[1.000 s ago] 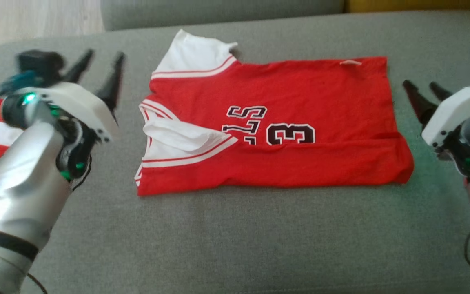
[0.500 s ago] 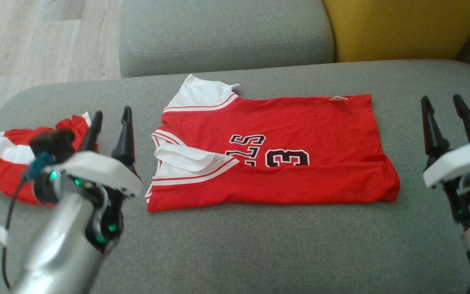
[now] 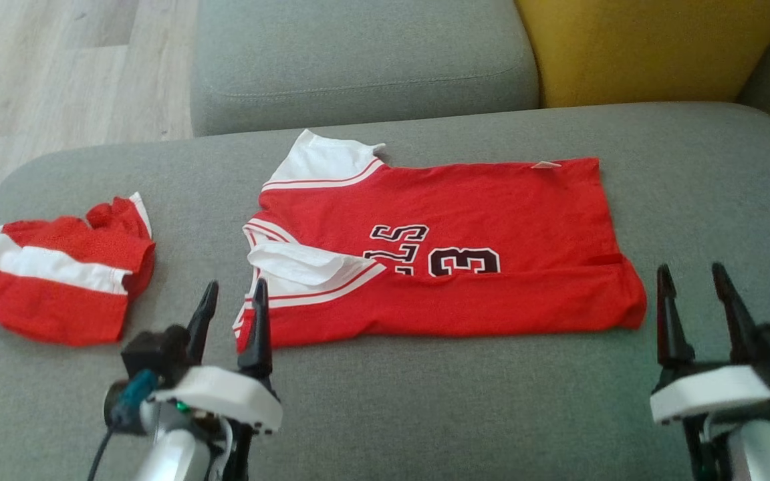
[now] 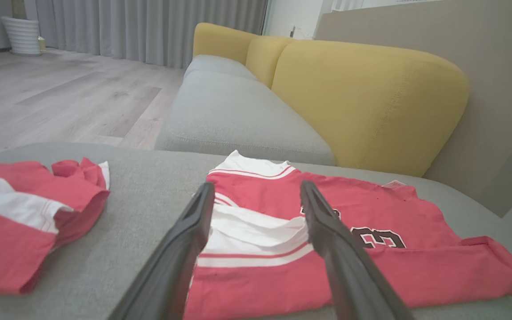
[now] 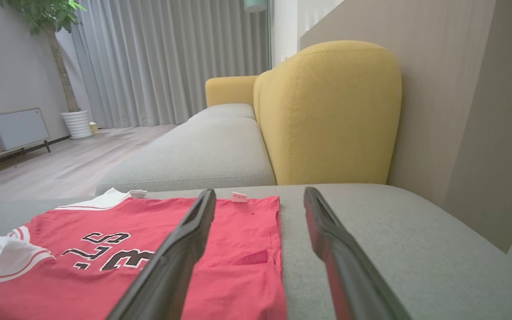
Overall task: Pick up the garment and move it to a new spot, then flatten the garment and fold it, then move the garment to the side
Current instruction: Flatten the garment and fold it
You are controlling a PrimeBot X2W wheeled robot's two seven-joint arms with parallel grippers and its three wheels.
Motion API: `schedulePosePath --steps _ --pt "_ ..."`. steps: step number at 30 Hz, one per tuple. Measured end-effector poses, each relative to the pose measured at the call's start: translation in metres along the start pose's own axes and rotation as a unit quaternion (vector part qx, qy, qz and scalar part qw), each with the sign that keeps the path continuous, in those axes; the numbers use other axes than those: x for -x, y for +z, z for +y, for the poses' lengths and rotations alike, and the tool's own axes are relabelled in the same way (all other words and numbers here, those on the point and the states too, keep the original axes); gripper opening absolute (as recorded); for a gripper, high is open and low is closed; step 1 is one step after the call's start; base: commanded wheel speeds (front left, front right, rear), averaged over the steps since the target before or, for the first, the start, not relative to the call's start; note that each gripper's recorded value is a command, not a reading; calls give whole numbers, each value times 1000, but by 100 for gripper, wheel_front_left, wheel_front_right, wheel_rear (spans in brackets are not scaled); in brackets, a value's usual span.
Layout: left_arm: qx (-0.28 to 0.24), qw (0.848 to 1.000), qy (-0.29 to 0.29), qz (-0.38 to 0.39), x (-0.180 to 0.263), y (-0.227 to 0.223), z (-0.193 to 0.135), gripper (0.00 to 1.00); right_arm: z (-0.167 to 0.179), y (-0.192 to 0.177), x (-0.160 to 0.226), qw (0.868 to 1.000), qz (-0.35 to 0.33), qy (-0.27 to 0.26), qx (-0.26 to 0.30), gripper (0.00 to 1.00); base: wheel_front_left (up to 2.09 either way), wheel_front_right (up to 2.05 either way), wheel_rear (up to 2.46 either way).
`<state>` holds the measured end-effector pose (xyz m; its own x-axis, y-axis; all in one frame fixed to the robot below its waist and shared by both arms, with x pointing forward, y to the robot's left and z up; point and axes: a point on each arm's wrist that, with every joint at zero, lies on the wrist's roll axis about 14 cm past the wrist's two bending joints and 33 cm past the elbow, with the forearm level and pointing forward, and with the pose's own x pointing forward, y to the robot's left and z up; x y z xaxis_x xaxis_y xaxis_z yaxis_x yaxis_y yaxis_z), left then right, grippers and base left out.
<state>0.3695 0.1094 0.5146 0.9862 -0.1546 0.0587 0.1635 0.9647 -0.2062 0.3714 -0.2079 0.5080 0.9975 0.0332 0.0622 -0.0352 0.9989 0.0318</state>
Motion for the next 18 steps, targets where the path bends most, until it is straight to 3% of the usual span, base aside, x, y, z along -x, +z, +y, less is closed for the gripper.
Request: schedulePosePath --steps 9,18 --pt "2 1000 9 27 8 -23 3 100 -2 -1 15 1000 -6 -23 -10 100 0 0 0" --pt "-47 988 36 141 7 -88 24 100 -5 -1 14 1000 -6 -28 -6 100 0 0 0"
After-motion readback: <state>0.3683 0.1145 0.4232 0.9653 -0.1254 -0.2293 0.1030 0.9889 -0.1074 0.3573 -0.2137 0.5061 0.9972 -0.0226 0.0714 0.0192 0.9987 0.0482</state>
